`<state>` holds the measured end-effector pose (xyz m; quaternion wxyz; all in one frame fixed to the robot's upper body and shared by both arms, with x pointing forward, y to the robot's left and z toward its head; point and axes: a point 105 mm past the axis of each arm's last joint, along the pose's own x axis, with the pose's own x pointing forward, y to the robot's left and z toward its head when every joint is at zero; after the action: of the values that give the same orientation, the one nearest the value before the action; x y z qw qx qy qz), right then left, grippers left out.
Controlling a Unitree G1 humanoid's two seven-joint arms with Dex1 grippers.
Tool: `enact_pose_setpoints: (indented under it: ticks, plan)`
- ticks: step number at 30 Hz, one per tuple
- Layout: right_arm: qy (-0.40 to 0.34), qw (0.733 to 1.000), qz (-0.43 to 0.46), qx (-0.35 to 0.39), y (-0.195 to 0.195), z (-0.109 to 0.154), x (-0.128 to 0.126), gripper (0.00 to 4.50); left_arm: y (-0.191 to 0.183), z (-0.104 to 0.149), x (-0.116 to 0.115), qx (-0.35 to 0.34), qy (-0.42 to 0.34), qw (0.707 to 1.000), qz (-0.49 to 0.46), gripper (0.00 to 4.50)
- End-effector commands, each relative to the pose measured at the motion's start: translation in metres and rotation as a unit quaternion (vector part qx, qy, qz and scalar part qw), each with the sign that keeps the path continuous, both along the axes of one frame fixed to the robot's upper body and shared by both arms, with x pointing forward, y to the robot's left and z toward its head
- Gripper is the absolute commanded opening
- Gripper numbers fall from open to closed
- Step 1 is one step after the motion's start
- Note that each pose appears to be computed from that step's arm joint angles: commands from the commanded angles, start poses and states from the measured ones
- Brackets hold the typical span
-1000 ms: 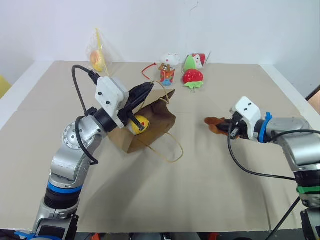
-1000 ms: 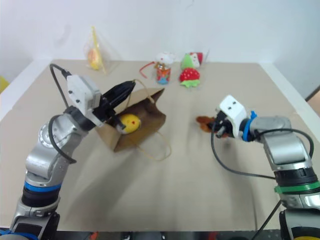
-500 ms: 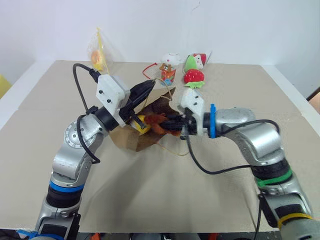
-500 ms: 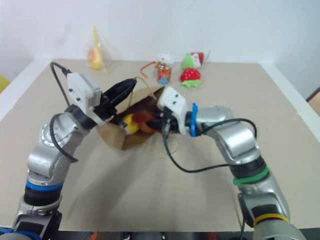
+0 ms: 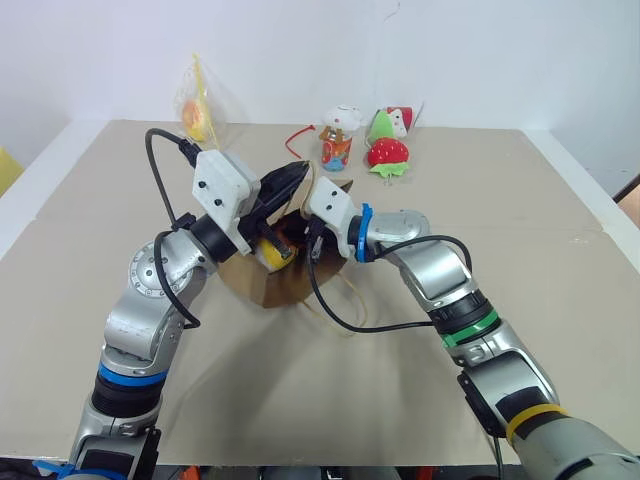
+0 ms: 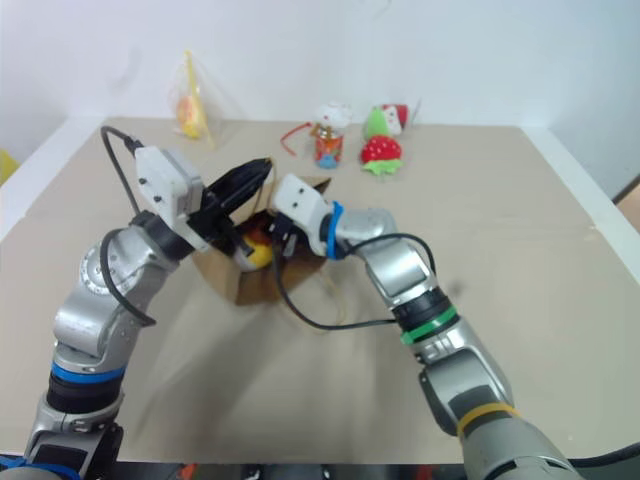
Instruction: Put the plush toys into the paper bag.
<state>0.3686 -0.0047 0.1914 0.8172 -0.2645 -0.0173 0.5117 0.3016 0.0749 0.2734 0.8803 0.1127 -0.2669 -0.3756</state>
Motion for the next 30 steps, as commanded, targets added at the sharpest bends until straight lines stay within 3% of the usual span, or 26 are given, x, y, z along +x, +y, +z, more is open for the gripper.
enact_pose_setpoints:
  ticks: [1, 2, 3, 4, 8, 14, 18, 22, 30]
  plan:
    - [-0.006, 1.0, 0.007, 0.023, 0.0, 0.011, -0.001, 1.37, 0.0, 0.011, -0.009, -0.004, -0.027, 1.0, 0.0, 0.0]
    - [-0.004, 1.0, 0.011, 0.023, -0.001, 0.012, -0.003, 2.08, 0.0, 0.011, -0.009, -0.004, -0.026, 1.0, 0.001, 0.0]
    - [-0.008, 1.0, 0.02, 0.022, -0.002, 0.014, -0.006, 2.08, 0.001, 0.011, -0.008, -0.004, -0.026, 1.0, 0.002, 0.0]
    - [-0.011, 0.999, 0.026, 0.021, -0.003, 0.017, -0.008, 2.74, 0.001, 0.011, -0.008, -0.005, -0.026, 1.0, 0.003, 0.0]
    - [-0.022, 0.998, 0.048, 0.029, -0.011, 0.029, -0.019, 4.41, 0.001, 0.011, -0.007, -0.005, -0.025, 1.0, 0.004, 0.0]
    - [0.002, 0.995, 0.094, 0.035, -0.038, 0.054, -0.052, 4.47, 0.002, 0.012, -0.005, -0.006, -0.027, 1.0, 0.007, 0.0]
    - [0.029, 0.997, 0.074, 0.008, -0.069, 0.052, -0.062, 4.47, 0.002, 0.009, -0.005, -0.005, -0.023, 1.0, 0.004, 0.0]
    - [0.094, 0.995, 0.019, -0.008, -0.107, 0.023, -0.068, 4.47, 0.003, 0.009, -0.003, -0.007, -0.022, 1.0, 0.005, 0.0]
    - [0.182, 0.981, -0.058, 0.013, -0.112, -0.029, -0.067, 4.47, 0.003, 0.009, -0.001, -0.007, -0.025, 1.0, 0.005, 0.0]
